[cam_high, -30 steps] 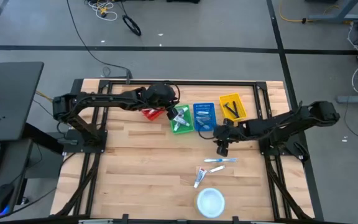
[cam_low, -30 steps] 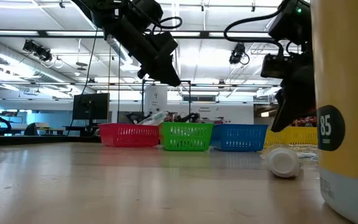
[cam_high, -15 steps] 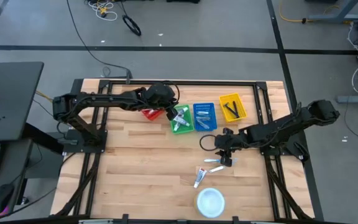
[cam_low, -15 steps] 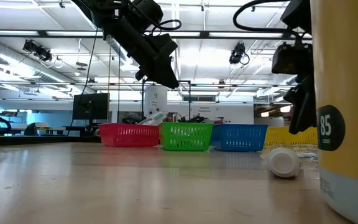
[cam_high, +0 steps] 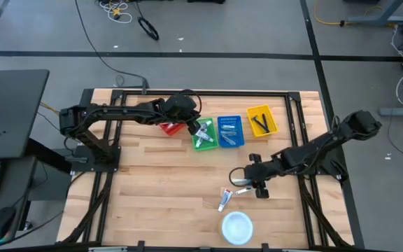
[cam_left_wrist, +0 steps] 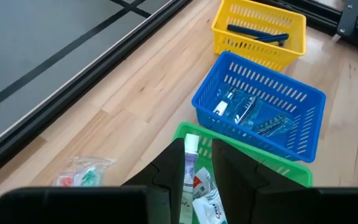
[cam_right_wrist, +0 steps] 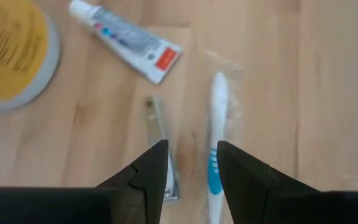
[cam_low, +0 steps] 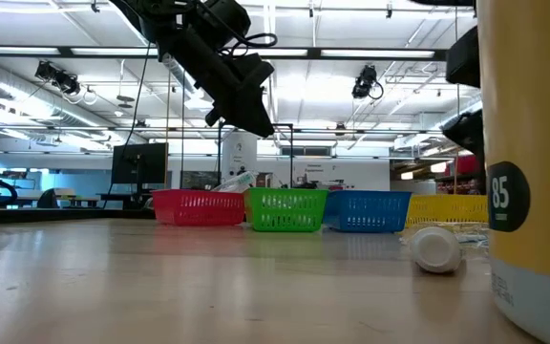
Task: Pick & Place Travel size toiletries
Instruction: Put the silver nail cutter into the blue bin
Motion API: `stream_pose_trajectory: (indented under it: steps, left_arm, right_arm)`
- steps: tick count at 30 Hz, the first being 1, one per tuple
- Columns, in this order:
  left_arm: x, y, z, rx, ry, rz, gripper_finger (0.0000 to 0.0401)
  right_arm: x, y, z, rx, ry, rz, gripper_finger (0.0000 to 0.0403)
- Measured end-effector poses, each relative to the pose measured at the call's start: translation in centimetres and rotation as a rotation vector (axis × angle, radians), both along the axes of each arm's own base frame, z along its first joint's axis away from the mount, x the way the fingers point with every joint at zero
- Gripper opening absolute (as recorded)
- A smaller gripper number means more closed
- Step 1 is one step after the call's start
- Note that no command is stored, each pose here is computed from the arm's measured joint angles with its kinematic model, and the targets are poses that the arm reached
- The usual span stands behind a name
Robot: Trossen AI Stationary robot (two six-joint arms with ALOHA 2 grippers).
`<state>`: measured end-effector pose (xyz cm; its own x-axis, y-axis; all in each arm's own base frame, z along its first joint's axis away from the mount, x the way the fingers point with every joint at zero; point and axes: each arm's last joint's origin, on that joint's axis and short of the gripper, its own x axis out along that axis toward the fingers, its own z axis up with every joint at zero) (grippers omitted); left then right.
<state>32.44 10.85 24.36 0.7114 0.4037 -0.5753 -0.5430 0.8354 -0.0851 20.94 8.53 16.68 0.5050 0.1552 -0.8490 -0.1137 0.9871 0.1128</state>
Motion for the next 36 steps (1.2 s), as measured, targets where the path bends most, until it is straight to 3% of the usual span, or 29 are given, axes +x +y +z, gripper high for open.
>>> stream_pose_trajectory:
  steps: [4,15,36]
  left_arm:
    - [0.0,0.0,0.0,0.0,0.002,0.001,0.0087]
    - [0.0,0.0,0.0,0.0,0.004,0.002,0.0087]
    - [0.0,0.0,0.0,0.001,0.005,0.002,0.0087]
  right_arm:
    - [-0.5,1.0,0.0,-0.026,-0.005,0.091,0.0147]
    - [-0.5,2.4,0.0,0.013,-0.06,0.131,0.0147]
    - [0.4,2.7,-4.2,-0.105,0.09,0.111,0.0147]
